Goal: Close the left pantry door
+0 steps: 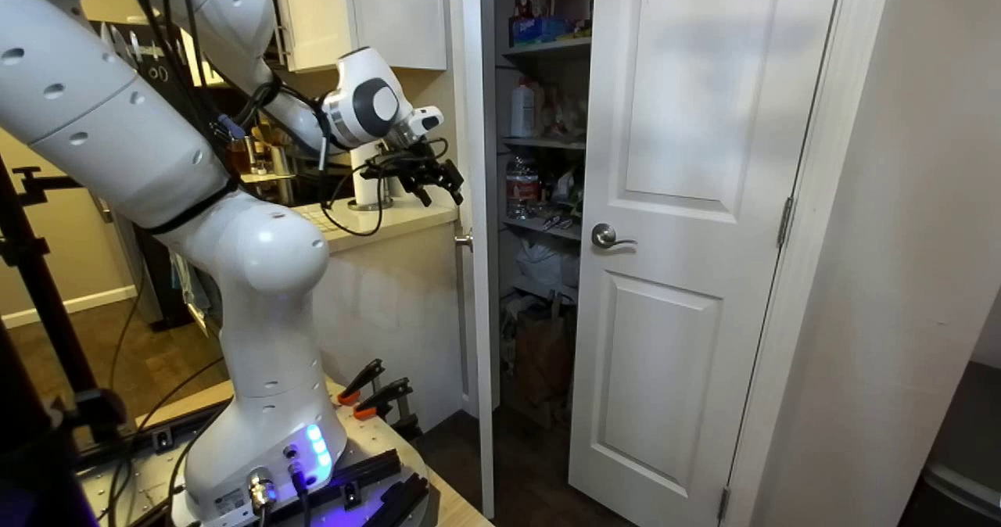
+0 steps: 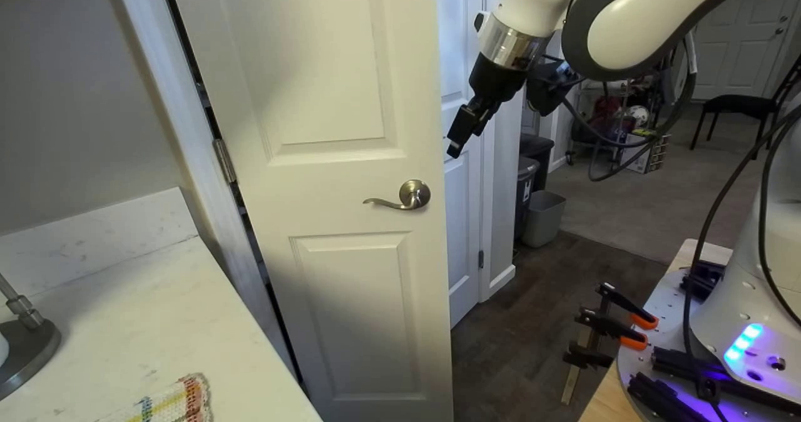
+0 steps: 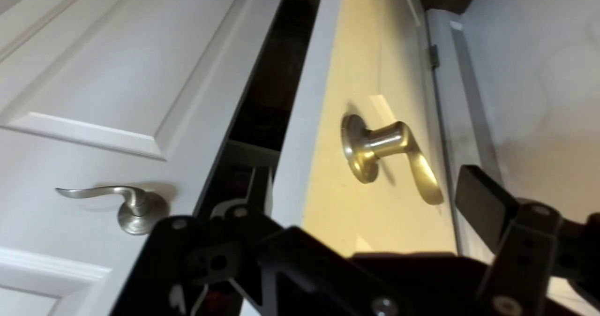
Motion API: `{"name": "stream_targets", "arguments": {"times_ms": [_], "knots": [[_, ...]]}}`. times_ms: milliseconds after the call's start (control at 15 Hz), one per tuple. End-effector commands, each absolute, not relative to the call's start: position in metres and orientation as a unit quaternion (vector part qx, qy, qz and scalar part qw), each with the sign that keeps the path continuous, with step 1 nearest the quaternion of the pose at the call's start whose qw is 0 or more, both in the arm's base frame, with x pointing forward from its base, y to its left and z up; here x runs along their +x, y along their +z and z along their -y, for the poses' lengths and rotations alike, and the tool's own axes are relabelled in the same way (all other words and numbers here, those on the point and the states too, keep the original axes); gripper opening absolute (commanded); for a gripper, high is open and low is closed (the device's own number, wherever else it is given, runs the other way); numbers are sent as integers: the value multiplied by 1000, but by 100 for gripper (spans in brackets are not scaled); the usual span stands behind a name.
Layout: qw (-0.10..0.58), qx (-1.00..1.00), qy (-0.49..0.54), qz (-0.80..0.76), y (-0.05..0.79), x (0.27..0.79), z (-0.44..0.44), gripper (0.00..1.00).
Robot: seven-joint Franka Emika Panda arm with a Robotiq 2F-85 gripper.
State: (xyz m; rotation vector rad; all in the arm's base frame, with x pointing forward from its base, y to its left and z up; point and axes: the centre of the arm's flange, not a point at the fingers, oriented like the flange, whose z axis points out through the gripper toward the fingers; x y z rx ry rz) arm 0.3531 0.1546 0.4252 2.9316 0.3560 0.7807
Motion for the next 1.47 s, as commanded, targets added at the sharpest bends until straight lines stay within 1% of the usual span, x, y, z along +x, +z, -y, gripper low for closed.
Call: {"name": "stream_targets", "arguments": {"times_ms": [0,400,800,1400], "knots": [[-26,946,277,-165,433,356,-156,100],[-23,911,335,-241,451,374,-159,100],[-11,883,357,-304,462,412,-160,100],[43,886,353,-298,460,461,-140,100]]}}
